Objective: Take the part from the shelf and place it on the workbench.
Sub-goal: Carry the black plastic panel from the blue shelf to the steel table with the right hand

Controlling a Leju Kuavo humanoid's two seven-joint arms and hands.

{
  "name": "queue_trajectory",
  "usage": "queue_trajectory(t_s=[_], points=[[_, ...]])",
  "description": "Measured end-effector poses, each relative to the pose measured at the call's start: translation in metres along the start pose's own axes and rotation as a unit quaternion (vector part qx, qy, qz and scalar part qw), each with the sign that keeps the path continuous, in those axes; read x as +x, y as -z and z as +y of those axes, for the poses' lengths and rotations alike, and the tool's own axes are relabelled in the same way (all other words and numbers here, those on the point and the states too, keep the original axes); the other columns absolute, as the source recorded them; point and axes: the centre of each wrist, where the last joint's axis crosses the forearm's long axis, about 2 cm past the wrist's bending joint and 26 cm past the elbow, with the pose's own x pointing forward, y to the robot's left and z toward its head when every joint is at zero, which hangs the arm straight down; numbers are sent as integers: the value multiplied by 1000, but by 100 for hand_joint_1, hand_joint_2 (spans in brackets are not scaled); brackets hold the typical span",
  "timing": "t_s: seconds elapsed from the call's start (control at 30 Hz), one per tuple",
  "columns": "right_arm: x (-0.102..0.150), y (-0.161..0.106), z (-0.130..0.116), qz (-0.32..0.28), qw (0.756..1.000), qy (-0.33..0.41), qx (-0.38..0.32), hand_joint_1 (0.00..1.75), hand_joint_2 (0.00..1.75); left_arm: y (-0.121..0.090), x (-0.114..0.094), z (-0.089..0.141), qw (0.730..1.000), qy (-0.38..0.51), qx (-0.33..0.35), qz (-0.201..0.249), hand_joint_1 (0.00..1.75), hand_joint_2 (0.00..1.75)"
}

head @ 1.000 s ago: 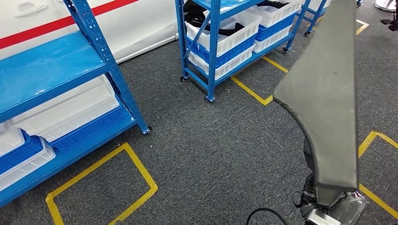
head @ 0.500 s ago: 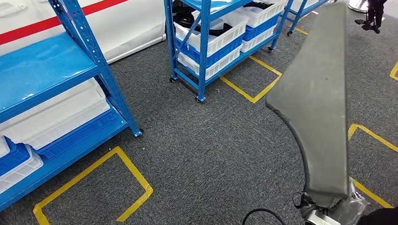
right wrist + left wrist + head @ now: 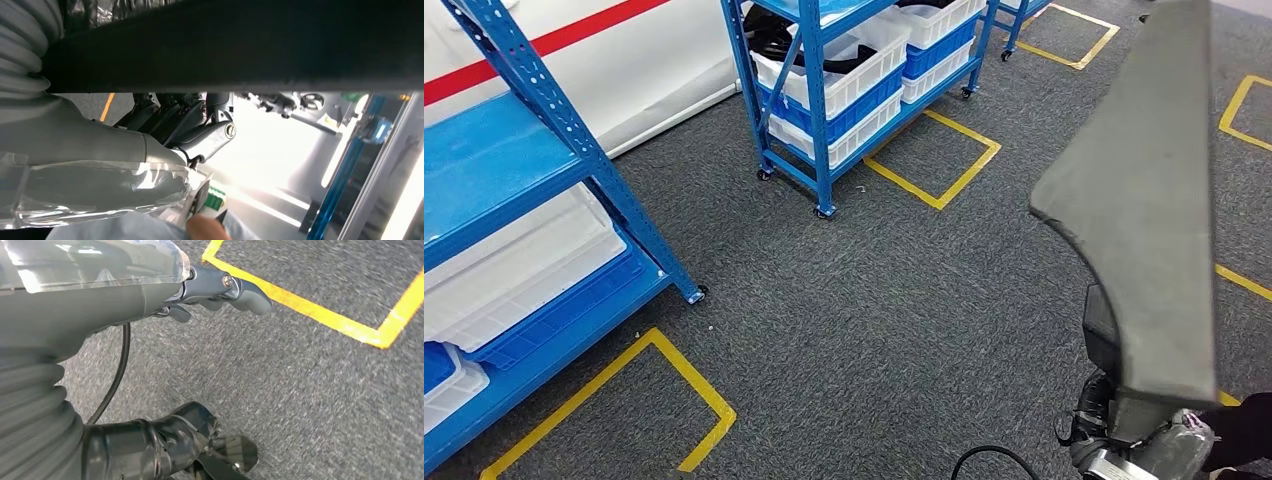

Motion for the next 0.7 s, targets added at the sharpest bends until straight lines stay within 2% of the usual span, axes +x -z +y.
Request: queue_trajectory(t_s=[0.7], points=[[-2, 0, -4, 2, 1000, -7, -6, 171, 175, 0, 0, 0, 1000, -1, 1, 0, 0, 175]])
